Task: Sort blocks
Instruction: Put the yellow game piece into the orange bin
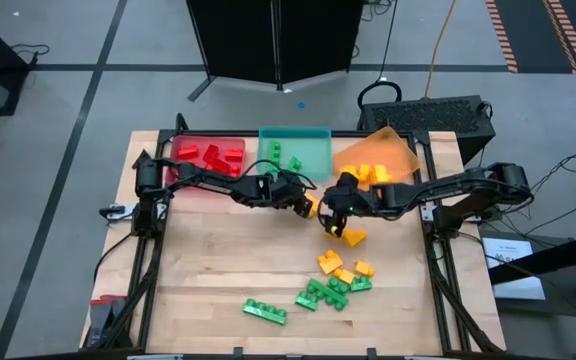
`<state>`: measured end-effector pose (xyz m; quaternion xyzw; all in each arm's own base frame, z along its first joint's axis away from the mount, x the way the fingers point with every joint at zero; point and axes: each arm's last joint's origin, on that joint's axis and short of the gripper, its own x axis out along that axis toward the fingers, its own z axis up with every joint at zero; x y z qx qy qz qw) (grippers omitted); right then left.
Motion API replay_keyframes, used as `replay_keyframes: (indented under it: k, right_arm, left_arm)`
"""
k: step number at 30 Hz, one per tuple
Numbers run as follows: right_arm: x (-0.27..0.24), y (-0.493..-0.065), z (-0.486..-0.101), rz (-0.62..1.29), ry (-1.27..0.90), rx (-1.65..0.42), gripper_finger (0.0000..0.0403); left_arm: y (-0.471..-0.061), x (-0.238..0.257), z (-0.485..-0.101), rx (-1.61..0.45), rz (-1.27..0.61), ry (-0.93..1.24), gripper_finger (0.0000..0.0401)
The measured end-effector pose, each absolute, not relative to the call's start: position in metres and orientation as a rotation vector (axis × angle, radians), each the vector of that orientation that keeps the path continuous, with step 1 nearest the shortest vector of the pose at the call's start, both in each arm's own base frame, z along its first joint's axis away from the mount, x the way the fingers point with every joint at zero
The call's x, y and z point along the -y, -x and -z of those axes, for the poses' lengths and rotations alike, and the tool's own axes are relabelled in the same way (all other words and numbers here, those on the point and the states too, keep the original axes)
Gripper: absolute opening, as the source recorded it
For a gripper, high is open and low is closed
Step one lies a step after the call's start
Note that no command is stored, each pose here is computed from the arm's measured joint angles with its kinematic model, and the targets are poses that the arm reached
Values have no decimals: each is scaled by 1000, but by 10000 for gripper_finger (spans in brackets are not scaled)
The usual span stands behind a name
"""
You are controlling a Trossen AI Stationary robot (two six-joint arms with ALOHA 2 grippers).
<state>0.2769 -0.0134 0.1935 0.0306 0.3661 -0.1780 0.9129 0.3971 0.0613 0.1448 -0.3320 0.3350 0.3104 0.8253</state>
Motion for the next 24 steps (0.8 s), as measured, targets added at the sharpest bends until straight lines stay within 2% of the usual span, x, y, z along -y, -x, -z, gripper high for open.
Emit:
replay_keyframes:
  k: [6,13,19,24]
  right_arm:
    - [16,-275,-172,393,-99,-679,336]
    - [17,-285,-149,353,-122,-709,336]
    - [22,-286,-132,500,-88,-749,336]
    - [31,-292,-130,490,-116,-698,336]
  left_arm:
    - [-398,-60,-147,-702,-632,725,246]
    - [-402,-61,-151,-648,-611,733,246]
    - [-404,-60,-152,-641,-586,744,246]
    - [-403,-62,-152,-643,-587,742,246]
